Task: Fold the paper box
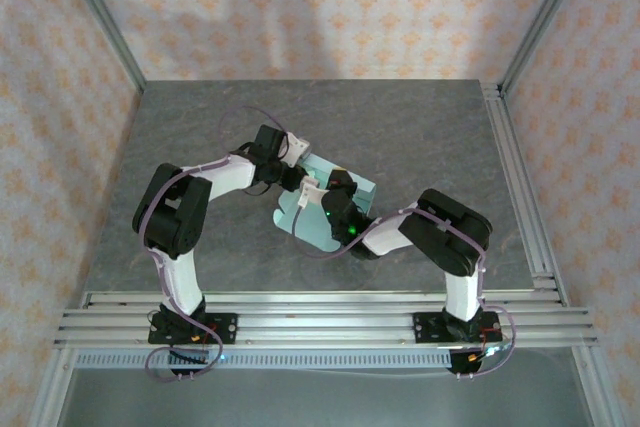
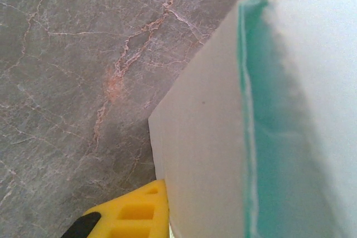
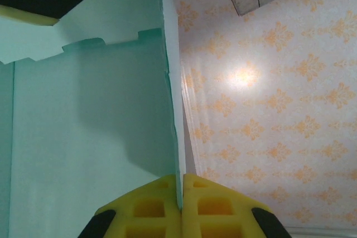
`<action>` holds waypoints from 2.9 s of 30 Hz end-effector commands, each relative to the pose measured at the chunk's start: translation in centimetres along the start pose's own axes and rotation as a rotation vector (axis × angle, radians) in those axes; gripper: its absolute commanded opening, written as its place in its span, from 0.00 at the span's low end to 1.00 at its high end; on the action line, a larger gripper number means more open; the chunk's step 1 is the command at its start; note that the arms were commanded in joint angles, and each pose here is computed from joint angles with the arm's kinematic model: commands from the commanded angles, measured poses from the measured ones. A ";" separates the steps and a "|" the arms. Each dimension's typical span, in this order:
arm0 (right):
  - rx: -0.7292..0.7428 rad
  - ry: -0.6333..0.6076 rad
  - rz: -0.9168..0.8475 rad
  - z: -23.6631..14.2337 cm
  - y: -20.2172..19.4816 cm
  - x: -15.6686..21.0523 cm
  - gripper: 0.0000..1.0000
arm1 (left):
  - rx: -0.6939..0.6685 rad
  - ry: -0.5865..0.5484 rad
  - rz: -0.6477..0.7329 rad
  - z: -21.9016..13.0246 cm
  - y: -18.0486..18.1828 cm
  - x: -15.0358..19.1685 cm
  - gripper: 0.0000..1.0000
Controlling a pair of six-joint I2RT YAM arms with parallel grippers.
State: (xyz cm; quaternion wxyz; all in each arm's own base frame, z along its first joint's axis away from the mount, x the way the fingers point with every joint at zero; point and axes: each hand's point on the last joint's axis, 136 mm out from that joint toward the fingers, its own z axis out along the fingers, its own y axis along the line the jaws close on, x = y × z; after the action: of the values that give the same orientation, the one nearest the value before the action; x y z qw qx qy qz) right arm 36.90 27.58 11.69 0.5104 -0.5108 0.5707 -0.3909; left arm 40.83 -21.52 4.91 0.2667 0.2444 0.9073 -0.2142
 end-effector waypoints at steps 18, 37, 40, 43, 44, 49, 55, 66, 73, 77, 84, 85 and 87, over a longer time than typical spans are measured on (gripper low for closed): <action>-0.123 -0.070 0.277 -2.3 1.1 0.0 0.55 | -0.073 -0.018 -0.009 0.0 0.6 -0.4 0.00; -0.383 -0.242 1.133 -8.4 -9.9 -2.2 0.79 | -0.130 -0.017 -0.020 -0.2 1.2 0.3 0.01; -0.364 -0.164 1.318 -6.5 -11.8 -0.4 0.79 | -0.141 -0.018 -0.001 -0.6 0.8 0.3 0.01; -0.369 -0.051 1.462 -4.5 -12.8 1.4 0.79 | -0.151 -0.024 0.010 -1.0 0.5 0.5 0.01; -0.394 -0.015 1.501 -3.9 -12.7 1.8 0.79 | -0.157 -0.021 0.014 -1.0 0.4 0.7 0.01; -0.635 0.261 1.670 -0.4 -9.5 2.8 0.79 | -0.196 0.002 0.061 -1.0 -0.4 1.3 0.02; -0.910 0.386 1.760 2.1 -5.0 1.1 0.78 | -0.177 0.004 0.072 -0.3 -1.9 1.8 0.03; -1.164 0.350 1.767 2.1 0.3 -0.9 0.78 | -0.131 -0.013 0.024 0.8 -2.4 2.2 0.03; -1.214 0.401 1.723 2.0 2.9 -0.6 0.75 | -0.126 -0.009 0.016 1.2 -2.4 2.2 0.04; -1.226 0.416 1.707 1.8 3.7 -0.3 0.72 | -0.137 -0.010 0.010 1.3 -2.2 2.3 0.06; -1.239 0.458 1.670 1.6 4.7 0.2 0.69 | -0.138 -0.040 -0.007 1.5 -2.1 2.0 0.11; -1.238 0.466 1.665 1.5 4.9 0.4 0.68 | -0.138 -0.044 -0.010 1.5 -2.1 1.9 0.12; -1.232 0.476 1.659 1.5 5.1 0.6 0.67 | -0.137 -0.055 -0.014 1.6 -2.1 1.6 0.13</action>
State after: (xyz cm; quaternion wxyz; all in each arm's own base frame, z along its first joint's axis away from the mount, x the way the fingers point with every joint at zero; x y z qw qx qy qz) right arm 39.26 28.74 10.25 0.1958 -0.0389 0.9016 0.3838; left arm 39.08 -23.16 4.42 0.3097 0.2204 0.9119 -0.1547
